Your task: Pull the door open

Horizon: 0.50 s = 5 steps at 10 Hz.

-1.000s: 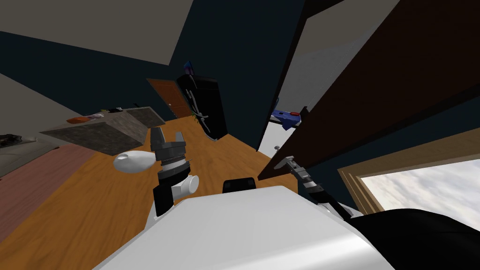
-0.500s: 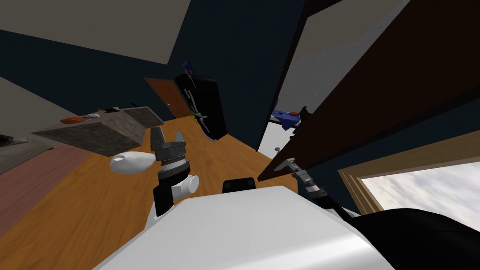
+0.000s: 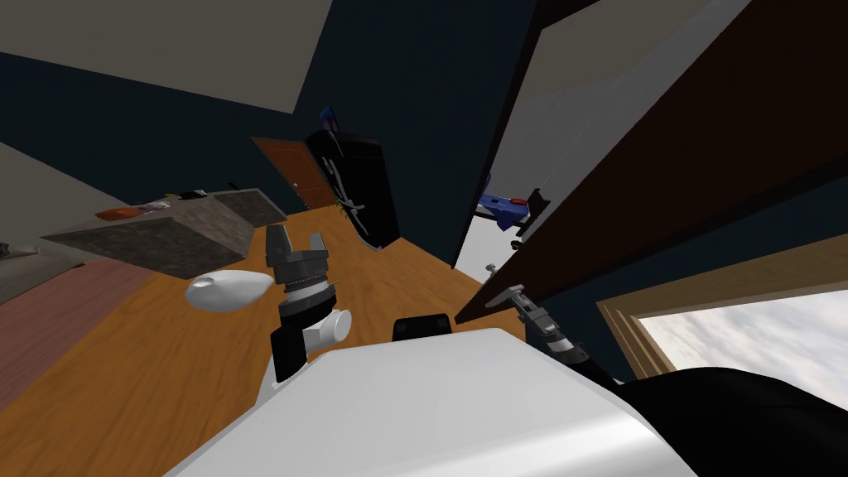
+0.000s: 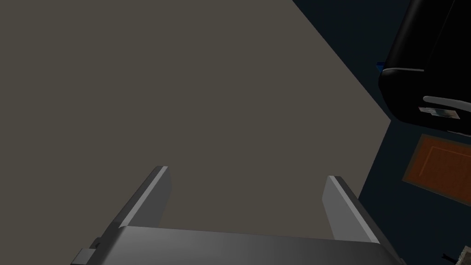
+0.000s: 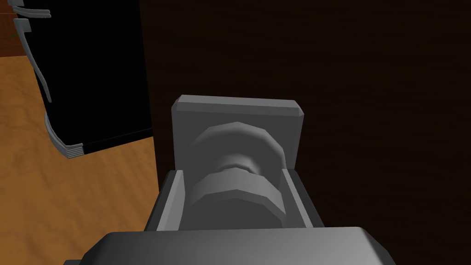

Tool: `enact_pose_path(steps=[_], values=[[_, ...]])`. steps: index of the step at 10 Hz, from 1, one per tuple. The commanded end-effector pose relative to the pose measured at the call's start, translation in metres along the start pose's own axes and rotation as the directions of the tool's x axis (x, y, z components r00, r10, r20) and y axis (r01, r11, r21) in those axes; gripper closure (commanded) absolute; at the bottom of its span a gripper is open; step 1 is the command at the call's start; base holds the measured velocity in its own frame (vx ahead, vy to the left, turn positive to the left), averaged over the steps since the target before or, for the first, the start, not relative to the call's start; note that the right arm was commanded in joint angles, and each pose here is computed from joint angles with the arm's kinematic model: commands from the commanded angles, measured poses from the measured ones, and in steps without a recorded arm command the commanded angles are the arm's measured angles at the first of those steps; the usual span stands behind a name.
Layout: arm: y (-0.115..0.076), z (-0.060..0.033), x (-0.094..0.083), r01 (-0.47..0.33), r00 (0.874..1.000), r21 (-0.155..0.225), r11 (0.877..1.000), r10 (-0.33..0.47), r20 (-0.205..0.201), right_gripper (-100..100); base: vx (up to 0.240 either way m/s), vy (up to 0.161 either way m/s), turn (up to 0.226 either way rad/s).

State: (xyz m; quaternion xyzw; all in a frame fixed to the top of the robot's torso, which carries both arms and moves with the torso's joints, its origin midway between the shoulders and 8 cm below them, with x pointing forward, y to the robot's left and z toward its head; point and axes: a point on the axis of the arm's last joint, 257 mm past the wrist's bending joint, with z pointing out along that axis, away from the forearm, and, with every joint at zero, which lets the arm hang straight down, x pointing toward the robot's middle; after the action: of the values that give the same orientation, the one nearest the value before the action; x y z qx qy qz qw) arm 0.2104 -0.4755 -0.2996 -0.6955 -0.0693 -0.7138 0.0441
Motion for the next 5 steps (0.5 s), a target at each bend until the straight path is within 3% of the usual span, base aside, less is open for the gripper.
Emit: enact_pose_path(steps=[1, 5], values=[[-0.014, -0.0149, -0.004, -0.014, 1.0, 0.028, 1.0, 0.014, 0.008, 100, 0.029, -0.03, -0.021], [-0.032, -0.0443, -0.003, -0.021, 1.0, 0.087, 0.996, 0.02, 0.004, 100, 0.024, -0.035, -0.019]])
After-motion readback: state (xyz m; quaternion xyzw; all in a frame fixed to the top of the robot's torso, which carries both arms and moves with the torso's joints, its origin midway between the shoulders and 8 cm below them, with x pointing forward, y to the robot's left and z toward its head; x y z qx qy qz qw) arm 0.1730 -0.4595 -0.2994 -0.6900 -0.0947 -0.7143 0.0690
